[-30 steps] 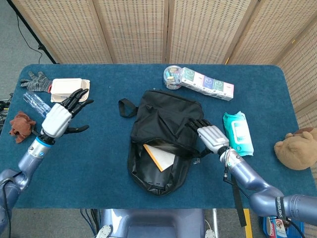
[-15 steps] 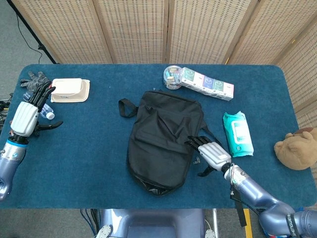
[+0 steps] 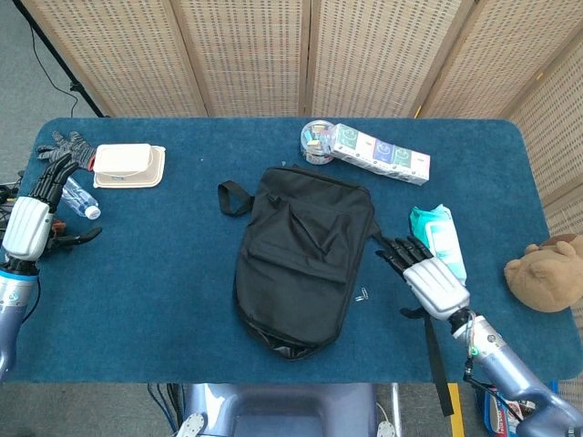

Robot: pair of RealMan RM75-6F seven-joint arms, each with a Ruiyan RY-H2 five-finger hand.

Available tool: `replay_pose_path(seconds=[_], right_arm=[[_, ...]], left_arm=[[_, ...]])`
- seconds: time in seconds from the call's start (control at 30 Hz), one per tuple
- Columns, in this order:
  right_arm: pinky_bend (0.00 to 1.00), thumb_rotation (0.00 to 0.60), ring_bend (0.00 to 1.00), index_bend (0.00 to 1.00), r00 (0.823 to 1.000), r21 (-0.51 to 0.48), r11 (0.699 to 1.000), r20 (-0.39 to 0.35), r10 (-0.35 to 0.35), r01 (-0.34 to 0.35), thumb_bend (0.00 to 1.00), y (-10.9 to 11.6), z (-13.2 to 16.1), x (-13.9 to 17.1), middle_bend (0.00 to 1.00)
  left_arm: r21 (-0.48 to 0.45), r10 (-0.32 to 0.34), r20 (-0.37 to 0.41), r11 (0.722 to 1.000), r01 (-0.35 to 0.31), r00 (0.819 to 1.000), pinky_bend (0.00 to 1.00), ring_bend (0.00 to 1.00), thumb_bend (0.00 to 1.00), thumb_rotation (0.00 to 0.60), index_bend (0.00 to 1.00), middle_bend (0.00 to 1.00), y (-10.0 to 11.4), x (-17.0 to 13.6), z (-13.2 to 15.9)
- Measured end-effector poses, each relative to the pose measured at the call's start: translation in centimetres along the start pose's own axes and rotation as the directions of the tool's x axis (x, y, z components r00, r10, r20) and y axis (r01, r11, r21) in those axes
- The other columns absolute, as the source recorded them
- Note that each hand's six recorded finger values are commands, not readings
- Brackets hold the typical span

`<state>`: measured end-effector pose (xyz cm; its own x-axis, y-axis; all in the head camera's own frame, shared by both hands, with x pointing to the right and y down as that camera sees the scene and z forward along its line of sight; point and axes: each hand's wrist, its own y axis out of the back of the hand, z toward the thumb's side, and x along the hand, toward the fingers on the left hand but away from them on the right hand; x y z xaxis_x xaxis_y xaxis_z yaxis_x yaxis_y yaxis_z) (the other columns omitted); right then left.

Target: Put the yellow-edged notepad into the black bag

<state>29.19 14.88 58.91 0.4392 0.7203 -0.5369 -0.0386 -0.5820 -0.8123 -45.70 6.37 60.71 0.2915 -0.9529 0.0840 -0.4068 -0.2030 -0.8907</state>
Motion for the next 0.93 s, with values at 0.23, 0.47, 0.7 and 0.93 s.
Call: replay_pose_path(seconds=[0.23, 0.47, 0.7, 0.93], right_arm=[[0.00, 0.600, 0.00, 0.00, 0.973, 0.104, 0.979, 0.131, -0.190, 0.177, 0.00, 1.2, -4.9, 3.7, 0.00], [0.00, 0.600, 0.00, 0.00, 0.931, 0.107, 0.973, 0.283, -0.229, 0.207, 0.00, 0.2, -8.4, 7.1, 0.00], [0.00, 0.600, 0.00, 0.00, 0.880, 0.060, 0.970, 0.411, -0.238, 0.234, 0.00, -1.4, -10.0, 10.9, 0.00], [0.00, 0.600, 0.00, 0.00, 0.856, 0.066, 0.968, 0.457, -0.244, 0.241, 0.00, -1.8, -10.4, 12.5, 0.00]], left_arm=[[0.016, -0.013, -0.081, 1.000, 0.014, 0.997, 0.14, 0.00, 0.00, 0.600, 0.00, 0.00, 0.5, -2.3, -0.2], [0.066, -0.066, -0.183, 0.995, 0.079, 0.981, 0.02, 0.00, 0.00, 0.600, 0.00, 0.00, 0.7, -5.1, -0.6], [0.016, -0.128, -0.297, 0.990, 0.139, 0.946, 0.00, 0.00, 0.00, 0.600, 0.00, 0.00, 0.6, -8.3, 0.2], [0.092, -0.166, -0.385, 0.972, 0.217, 0.908, 0.00, 0.00, 0.00, 0.600, 0.00, 0.00, 1.2, -10.6, 0.6]])
